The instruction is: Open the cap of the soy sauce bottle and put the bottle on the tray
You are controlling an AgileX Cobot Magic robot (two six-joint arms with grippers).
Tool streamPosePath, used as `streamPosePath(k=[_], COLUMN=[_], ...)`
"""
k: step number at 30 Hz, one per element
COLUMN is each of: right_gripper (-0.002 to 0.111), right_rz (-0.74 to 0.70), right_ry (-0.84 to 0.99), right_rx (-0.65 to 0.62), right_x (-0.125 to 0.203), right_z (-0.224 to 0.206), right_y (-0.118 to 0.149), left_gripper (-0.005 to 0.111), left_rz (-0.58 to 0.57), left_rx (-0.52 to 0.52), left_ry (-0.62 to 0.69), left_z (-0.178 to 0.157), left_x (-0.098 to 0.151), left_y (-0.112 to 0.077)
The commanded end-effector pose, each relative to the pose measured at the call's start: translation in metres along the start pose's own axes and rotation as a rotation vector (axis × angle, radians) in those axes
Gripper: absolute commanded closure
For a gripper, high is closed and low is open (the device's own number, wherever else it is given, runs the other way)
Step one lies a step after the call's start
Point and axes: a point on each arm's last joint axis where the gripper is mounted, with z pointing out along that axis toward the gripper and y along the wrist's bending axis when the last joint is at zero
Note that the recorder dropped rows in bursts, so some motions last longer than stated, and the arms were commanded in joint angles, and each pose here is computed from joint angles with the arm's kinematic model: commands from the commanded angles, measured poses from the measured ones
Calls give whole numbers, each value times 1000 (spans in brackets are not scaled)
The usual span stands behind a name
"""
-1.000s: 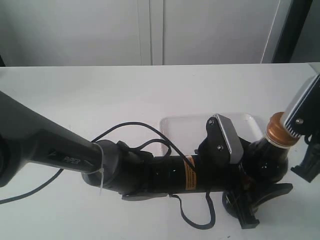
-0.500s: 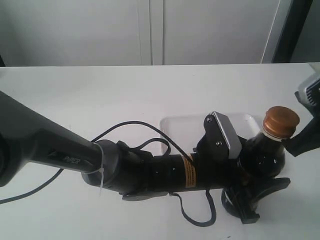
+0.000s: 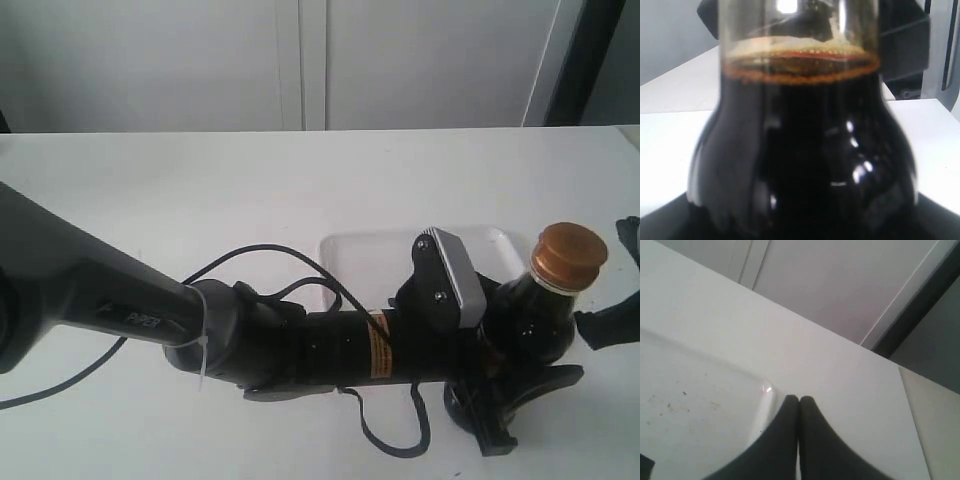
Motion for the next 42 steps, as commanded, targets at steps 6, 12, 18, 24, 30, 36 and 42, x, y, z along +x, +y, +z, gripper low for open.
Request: streamPosePath(k=[6, 12, 18, 24, 30, 36, 42], right_gripper=[108, 108, 108, 108, 108, 108, 108], right_rz=[-29, -127, -256, -382, -402, -429, -447], right_ry=[124, 72, 168, 226, 215, 177, 148], right_rx=[-79, -91, -80, -172, -191, -239, -237], right_x=[21, 7, -13, -34, -54, -57, -60], right_z=[-1, 2, -3, -14, -33, -37, -37], right_y=[11, 7, -7, -3, -4, 4, 5], left_gripper=[107, 107, 107, 107, 107, 107, 107], left_rz=[46, 59, 60, 59, 58, 56, 56], left_rx=[30, 40, 38, 36, 35, 33, 33], left_ry=[-13, -11, -11, -12, -12, -12, -12], left_z=[2, 2, 2, 2, 2, 2, 2], left_x=[-2, -2, -2, -2, -2, -2, -2], left_y=[-4, -5, -5, -5, -5, -4, -4])
